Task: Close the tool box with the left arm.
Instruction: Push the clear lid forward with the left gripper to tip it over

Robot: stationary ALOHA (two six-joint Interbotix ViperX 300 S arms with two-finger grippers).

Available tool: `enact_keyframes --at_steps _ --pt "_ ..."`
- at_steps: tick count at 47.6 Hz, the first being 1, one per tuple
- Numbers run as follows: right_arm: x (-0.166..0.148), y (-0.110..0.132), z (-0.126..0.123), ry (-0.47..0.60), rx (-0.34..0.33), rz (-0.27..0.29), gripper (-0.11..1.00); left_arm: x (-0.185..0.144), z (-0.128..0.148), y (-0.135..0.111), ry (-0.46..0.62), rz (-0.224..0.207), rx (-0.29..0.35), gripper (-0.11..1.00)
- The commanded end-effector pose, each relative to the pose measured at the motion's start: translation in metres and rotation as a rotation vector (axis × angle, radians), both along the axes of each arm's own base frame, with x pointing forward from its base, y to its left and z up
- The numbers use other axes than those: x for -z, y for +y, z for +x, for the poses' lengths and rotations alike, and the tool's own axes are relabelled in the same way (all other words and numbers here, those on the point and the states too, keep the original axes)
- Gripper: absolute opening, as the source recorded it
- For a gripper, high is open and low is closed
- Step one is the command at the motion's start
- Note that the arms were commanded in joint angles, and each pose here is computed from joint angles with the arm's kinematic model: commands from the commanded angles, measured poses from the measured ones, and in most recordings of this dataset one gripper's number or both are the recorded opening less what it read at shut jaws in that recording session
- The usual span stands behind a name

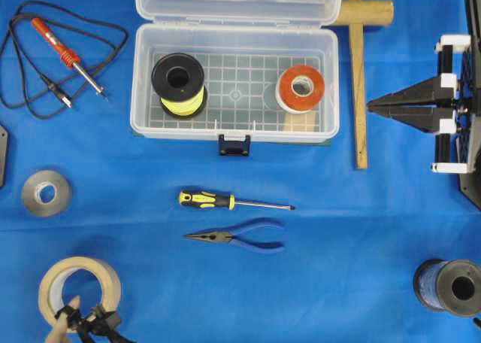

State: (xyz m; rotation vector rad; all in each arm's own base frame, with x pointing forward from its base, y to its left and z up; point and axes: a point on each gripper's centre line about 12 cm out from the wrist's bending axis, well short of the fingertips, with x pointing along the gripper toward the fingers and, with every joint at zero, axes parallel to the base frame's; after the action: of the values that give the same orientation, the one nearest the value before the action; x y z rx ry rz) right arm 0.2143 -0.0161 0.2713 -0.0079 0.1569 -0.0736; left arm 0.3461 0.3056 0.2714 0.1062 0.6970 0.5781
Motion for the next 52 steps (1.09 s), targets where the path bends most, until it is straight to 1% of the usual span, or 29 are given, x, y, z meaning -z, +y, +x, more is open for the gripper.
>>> enact_keyframes --at_steps 1,9,16,23,34,42,52 --pt "-0.003 -0.001 0.002 -0.008 0.002 0.002 0.0 -0.006 0.001 0.004 -0.017 0.006 -0.01 0.9" --pt "-0.002 -0.001 0.002 -0.005 0.002 0.001 0.0 0.0 0.005 -0.009 0.003 -0.025 0.011 0.89" --pt "-0.003 0.0 0.002 -0.009 0.002 0.001 0.0 0.005 0.011 -0.029 0.04 -0.06 0.052 0.89" --pt "-0.003 -0.001 0.002 -0.011 0.002 0.002 0.0 0.002 0.018 -0.052 0.078 -0.09 0.103 0.89" --pt "-0.003 -0.001 0.002 -0.011 0.002 0.002 0.0 -0.018 0.021 -0.084 0.08 -0.088 0.167 0.9" --pt "-0.003 -0.001 0.002 -0.011 0.002 0.002 0.0 -0.026 0.018 -0.101 0.081 -0.109 0.184 0.9" --pt "-0.004 -0.001 0.003 -0.014 0.002 0.0 0.0 -0.033 0.012 -0.135 0.1 -0.129 0.247 0.89"
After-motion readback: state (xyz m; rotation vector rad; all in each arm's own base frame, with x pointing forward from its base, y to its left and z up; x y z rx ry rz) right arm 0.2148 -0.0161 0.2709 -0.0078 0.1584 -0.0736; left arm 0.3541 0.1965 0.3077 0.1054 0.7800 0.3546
